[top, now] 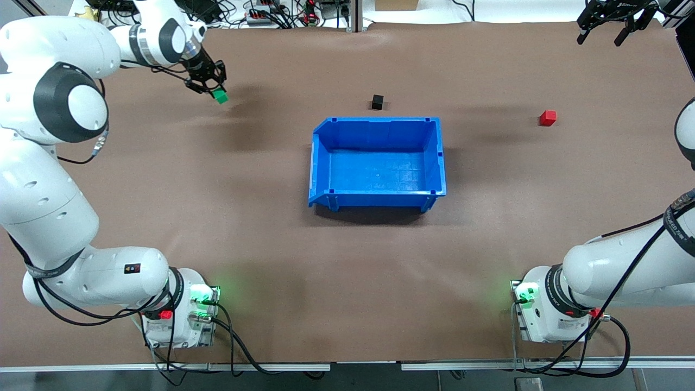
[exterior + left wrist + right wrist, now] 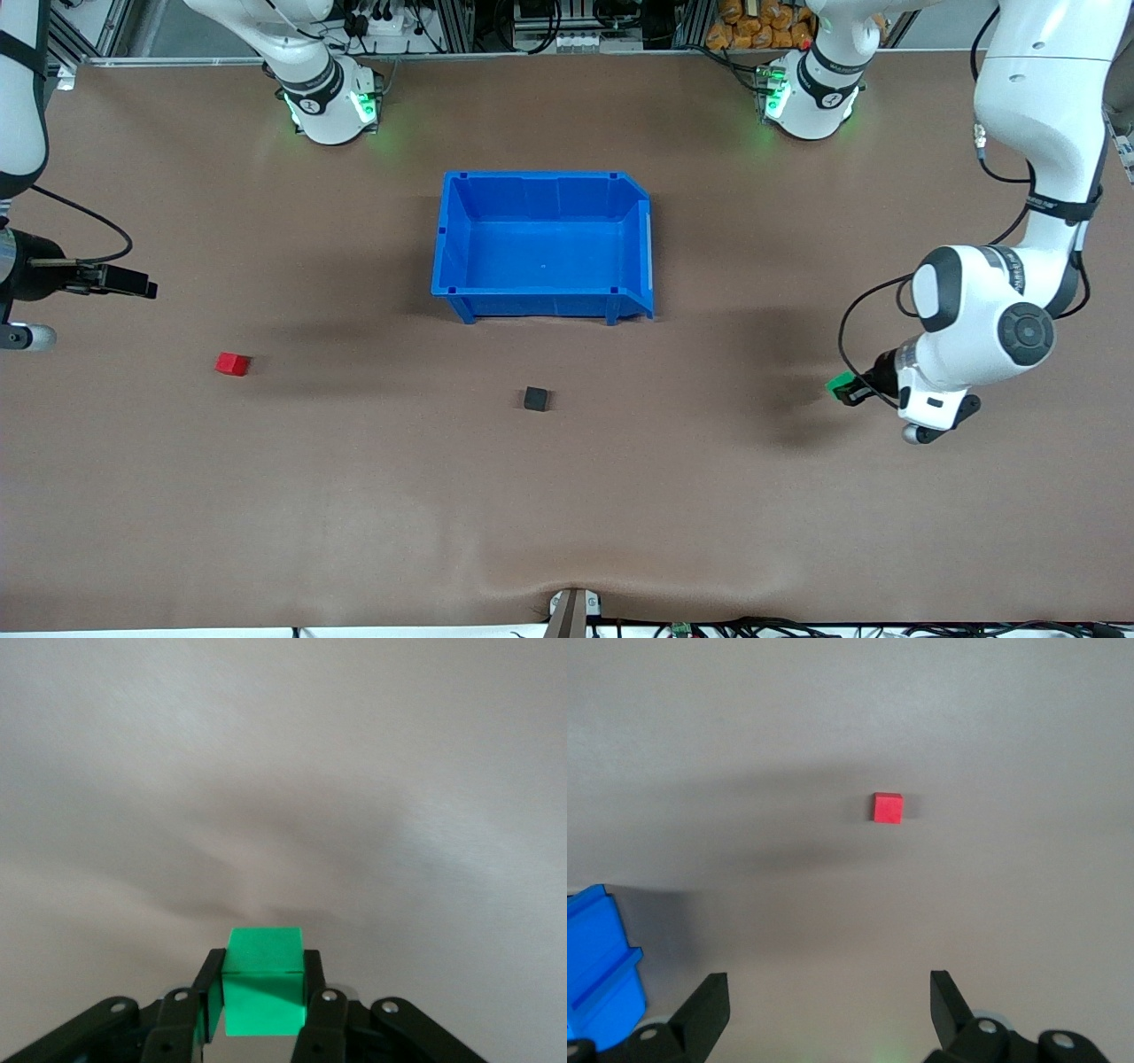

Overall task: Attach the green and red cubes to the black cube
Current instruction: 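Carry the green cube with the left gripper toward the black cube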

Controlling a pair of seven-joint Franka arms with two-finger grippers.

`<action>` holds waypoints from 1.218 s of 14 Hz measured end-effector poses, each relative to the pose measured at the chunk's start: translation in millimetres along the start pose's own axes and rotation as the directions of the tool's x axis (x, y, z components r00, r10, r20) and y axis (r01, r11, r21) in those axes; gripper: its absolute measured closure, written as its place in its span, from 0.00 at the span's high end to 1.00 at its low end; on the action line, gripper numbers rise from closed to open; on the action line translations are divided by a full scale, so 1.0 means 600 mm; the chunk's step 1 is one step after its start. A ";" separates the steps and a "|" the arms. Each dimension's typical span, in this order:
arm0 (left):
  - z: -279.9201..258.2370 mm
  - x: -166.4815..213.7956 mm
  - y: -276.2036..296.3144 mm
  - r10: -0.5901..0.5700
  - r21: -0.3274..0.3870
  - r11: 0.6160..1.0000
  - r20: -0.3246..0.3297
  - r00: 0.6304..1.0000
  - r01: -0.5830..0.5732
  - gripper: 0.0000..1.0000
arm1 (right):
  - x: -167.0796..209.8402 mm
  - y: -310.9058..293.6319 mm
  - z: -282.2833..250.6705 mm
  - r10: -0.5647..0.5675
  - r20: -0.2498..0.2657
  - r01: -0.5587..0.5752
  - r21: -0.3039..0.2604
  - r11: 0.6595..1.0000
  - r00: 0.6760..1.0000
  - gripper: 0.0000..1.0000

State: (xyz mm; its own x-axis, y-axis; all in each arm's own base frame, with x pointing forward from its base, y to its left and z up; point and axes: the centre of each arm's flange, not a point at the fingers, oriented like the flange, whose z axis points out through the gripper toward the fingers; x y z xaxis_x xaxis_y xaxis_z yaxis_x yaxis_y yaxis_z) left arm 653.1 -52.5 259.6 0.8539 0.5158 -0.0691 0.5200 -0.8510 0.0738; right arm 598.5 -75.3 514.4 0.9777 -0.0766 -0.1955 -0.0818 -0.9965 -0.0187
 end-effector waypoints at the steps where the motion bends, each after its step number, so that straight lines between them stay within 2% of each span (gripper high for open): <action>1: -0.003 -0.009 0.018 -0.042 -0.011 0.999 0.002 0.999 0.042 0.39 | 0.003 0.000 0.005 0.000 0.000 0.000 0.000 1.000 1.000 1.00; 6: -0.011 -0.062 0.132 -0.268 -0.059 0.961 0.022 0.963 0.268 0.39 | 0.020 0.002 0.042 0.002 -0.017 -0.002 -0.001 1.000 1.000 1.00; 11: 0.017 -0.095 0.206 -0.480 -0.066 0.872 0.075 0.874 0.485 0.39 | 0.027 0.005 0.071 0.004 -0.025 -0.004 -0.002 1.000 1.000 1.00; 14: 0.034 -0.108 0.229 -0.545 -0.060 0.831 0.112 0.831 0.553 0.39 | 0.033 0.006 0.083 0.005 -0.028 -0.005 -0.002 1.000 1.000 1.00; 17: 0.046 -0.134 0.256 -0.594 -0.045 0.797 0.122 0.795 0.602 0.39 | 0.038 0.007 0.091 0.006 -0.023 -0.006 -0.002 1.000 1.000 1.00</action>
State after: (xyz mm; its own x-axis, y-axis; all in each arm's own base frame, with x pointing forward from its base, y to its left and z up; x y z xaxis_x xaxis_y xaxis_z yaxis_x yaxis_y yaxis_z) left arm 663.8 -227.5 249.2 0.3680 0.9034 -0.2202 0.9295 -0.3636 0.0619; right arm 609.8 -79.5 456.2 0.9815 -0.0831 -0.1726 -0.0871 -0.9961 -0.0159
